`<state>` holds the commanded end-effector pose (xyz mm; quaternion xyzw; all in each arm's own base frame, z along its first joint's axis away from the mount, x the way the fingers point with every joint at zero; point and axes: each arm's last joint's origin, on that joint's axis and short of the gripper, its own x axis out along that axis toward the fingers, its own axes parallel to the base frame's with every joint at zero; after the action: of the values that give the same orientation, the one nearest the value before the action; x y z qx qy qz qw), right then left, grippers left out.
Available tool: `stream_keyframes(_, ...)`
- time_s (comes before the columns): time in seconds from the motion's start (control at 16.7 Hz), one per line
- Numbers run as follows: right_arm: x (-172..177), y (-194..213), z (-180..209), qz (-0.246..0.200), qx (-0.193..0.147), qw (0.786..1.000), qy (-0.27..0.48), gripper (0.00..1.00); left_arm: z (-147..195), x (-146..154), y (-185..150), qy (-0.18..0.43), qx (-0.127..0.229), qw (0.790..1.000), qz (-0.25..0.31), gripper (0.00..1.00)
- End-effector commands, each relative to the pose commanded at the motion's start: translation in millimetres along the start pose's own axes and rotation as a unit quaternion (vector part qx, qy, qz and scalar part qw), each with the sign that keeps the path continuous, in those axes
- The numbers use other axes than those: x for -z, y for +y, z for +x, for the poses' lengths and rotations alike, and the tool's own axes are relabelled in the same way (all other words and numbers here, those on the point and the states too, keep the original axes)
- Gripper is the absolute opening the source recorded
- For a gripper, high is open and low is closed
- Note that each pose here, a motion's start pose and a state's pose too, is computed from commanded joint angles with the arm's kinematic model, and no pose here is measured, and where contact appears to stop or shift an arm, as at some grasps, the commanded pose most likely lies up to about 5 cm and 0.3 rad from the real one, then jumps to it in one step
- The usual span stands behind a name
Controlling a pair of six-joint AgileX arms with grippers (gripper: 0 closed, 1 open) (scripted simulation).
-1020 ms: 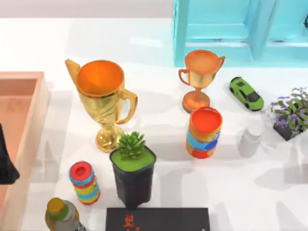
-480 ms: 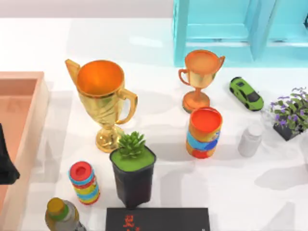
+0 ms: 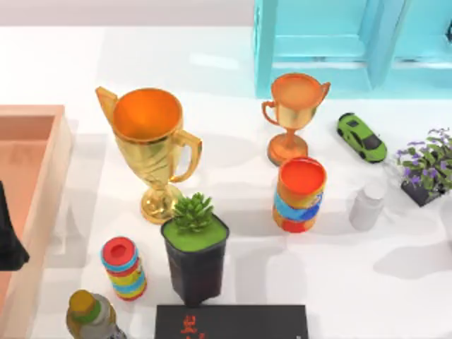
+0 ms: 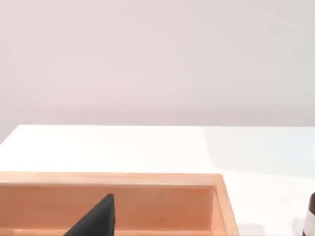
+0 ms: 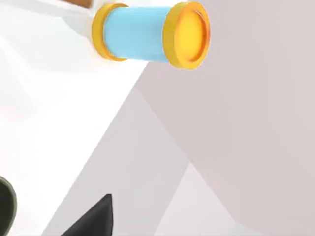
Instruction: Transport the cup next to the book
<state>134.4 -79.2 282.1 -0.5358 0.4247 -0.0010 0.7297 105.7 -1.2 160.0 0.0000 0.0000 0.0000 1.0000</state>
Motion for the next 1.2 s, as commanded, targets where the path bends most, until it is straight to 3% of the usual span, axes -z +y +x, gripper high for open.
stream_keyframes(0.18,2.6,-16.3,4.8,-0.108,-0.045,0.993,0.015,1.0,0.0,0.0,0.0,0.0,0.0,1.0,0.0,1.0)
stream_keyframes(0.3,6.2,-25.3,10.8,-0.154,-0.084,0.984,0.018,1.0,0.0,0.0,0.0,0.0,0.0,1.0,0.0,1.0)
stream_keyframes(0.66,34.7,-44.0,36.1,-0.229,-0.209,0.951,0.012,1.0,0.0,0.0,0.0,0.0,0.0,1.0,0.0,1.0)
stream_keyframes(1.02,67.3,-31.0,74.9,-0.293,-0.368,0.879,-0.074,1.0,0.0,0.0,0.0,0.0,0.0,1.0,0.0,1.0)
stream_keyframes(1.2,72.9,-21.1,85.8,-0.304,-0.418,0.849,-0.11,1.0,0.0,0.0,0.0,0.0,0.0,1.0,0.0,1.0)
